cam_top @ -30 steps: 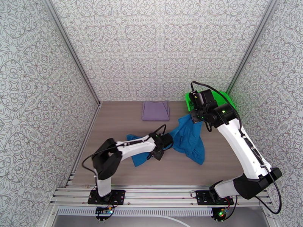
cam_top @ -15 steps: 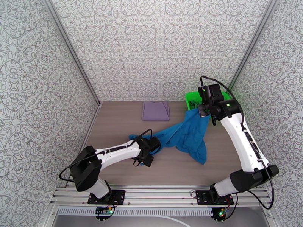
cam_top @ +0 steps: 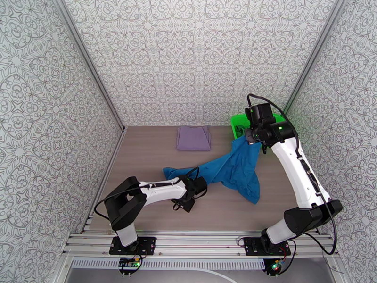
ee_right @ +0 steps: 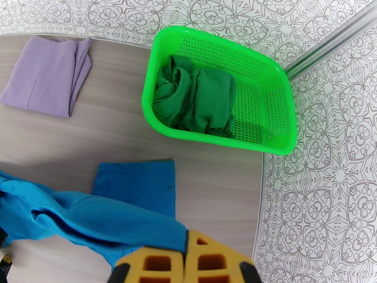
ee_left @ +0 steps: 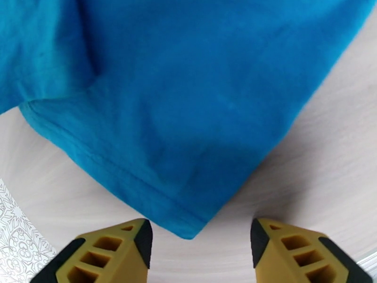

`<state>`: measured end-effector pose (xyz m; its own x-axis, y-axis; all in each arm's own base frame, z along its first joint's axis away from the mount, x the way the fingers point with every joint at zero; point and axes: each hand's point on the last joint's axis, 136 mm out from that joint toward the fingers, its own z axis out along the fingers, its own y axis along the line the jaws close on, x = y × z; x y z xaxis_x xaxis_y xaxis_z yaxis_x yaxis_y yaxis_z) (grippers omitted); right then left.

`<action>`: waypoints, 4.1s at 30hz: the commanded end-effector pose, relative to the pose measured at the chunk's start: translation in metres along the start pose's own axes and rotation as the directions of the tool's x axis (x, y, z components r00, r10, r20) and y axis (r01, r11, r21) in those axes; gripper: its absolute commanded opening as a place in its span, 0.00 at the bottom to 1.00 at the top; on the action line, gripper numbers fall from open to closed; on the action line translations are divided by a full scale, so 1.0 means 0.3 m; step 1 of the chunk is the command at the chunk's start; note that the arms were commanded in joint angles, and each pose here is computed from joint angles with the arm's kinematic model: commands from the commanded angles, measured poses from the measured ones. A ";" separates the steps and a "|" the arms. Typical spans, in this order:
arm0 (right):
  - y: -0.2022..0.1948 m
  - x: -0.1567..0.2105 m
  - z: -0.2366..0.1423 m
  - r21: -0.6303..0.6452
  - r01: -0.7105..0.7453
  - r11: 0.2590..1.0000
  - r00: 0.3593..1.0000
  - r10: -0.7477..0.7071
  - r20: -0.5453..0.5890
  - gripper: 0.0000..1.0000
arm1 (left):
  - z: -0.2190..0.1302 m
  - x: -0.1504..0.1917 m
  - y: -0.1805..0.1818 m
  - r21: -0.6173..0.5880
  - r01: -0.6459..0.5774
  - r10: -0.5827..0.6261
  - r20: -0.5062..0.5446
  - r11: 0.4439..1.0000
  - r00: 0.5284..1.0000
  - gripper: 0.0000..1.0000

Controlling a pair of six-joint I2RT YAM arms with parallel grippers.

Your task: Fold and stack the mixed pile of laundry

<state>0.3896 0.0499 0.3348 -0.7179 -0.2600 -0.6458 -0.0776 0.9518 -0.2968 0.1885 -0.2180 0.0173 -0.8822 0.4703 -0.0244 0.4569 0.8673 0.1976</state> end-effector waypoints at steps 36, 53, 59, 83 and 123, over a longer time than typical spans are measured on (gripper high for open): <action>-0.125 -0.044 -0.303 0.006 -0.080 0.997 0.978 0.077 0.193 0.00 | -0.560 -0.188 0.440 -0.048 0.325 -0.274 0.431 0.945 0.860 0.00; -0.292 -0.138 -0.742 0.010 -0.146 0.989 0.875 0.124 0.468 0.00 | -1.504 0.112 0.943 0.171 0.532 -0.400 0.847 0.829 0.350 0.00; -0.285 -0.257 -0.618 0.069 -0.152 0.986 0.879 0.103 0.465 0.00 | -1.430 -0.042 0.982 0.134 0.537 -0.395 0.824 0.833 0.407 0.00; -0.253 -0.041 -1.101 -0.185 -0.018 0.983 0.670 0.150 0.727 0.00 | -1.648 0.177 0.810 0.273 0.269 -0.338 0.912 0.924 0.234 0.00; -0.447 -0.849 -0.897 -0.015 -0.453 0.891 0.194 0.116 0.974 0.00 | -1.922 -0.338 1.409 0.253 0.473 -0.144 0.956 0.844 -0.253 0.00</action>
<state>0.4723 0.0532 0.6562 0.3099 -0.1784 -0.9339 0.2645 0.9596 -0.0956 0.4653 -0.0069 0.5934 0.0271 -0.1039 -0.9942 0.0109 0.9946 -0.1036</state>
